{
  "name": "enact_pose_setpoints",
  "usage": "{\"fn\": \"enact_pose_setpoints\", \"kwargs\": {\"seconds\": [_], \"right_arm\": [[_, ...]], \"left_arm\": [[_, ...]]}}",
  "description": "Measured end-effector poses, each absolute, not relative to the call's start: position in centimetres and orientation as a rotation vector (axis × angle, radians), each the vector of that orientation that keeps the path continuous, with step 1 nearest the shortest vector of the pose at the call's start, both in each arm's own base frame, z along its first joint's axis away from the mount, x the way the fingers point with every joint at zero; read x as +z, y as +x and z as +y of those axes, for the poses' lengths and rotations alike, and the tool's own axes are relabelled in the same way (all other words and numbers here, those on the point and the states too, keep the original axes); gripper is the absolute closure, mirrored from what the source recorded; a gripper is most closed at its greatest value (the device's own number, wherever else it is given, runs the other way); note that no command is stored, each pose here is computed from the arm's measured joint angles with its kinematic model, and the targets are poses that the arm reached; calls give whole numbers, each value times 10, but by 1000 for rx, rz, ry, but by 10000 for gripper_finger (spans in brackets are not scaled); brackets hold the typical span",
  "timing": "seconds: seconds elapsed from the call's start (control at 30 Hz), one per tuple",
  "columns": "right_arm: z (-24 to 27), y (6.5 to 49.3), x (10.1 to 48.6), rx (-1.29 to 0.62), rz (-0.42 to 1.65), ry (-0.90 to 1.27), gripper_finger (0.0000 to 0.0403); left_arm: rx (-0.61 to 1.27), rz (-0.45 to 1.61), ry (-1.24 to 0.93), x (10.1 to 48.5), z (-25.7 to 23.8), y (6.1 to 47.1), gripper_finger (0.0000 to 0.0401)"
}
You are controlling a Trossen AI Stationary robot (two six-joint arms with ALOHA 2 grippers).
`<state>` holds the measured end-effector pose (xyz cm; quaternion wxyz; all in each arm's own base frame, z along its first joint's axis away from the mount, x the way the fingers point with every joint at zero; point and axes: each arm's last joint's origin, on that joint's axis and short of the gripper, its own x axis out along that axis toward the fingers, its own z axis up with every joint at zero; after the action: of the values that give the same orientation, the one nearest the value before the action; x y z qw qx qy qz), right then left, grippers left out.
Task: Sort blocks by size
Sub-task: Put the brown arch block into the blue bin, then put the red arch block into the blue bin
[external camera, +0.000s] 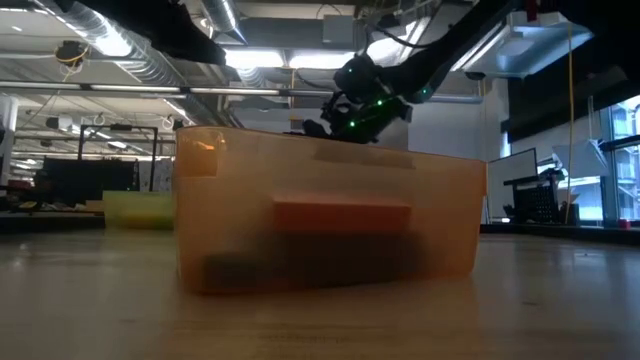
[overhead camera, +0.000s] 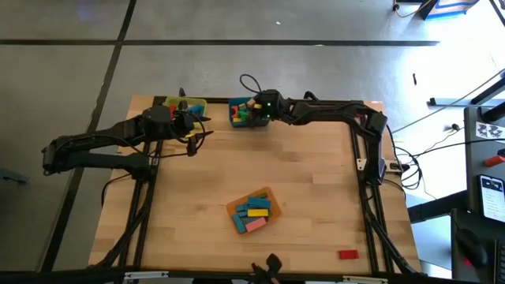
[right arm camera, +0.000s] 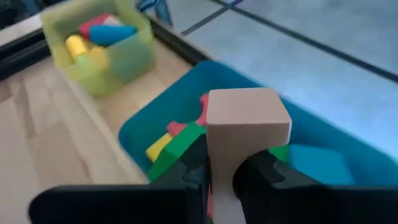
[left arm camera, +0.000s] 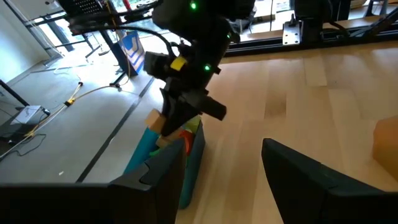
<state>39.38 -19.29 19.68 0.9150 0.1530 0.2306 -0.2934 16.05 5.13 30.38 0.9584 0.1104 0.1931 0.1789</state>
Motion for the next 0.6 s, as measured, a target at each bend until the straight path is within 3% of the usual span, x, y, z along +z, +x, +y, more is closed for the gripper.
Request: {"fn": "enact_pose_setpoints", "kwargs": {"seconds": [0.1,0.4,0.6], "right_arm": [[-191,395,194,-583,491,325,329],[-191,393,198,-570,495,277,231],[-183,378,236,-563,482,255,209]], "left_arm": [[363,392,224,304,51,160,205],[367,388,204,304,51,160,205],[366,390,208,304,51,160,205]]}}
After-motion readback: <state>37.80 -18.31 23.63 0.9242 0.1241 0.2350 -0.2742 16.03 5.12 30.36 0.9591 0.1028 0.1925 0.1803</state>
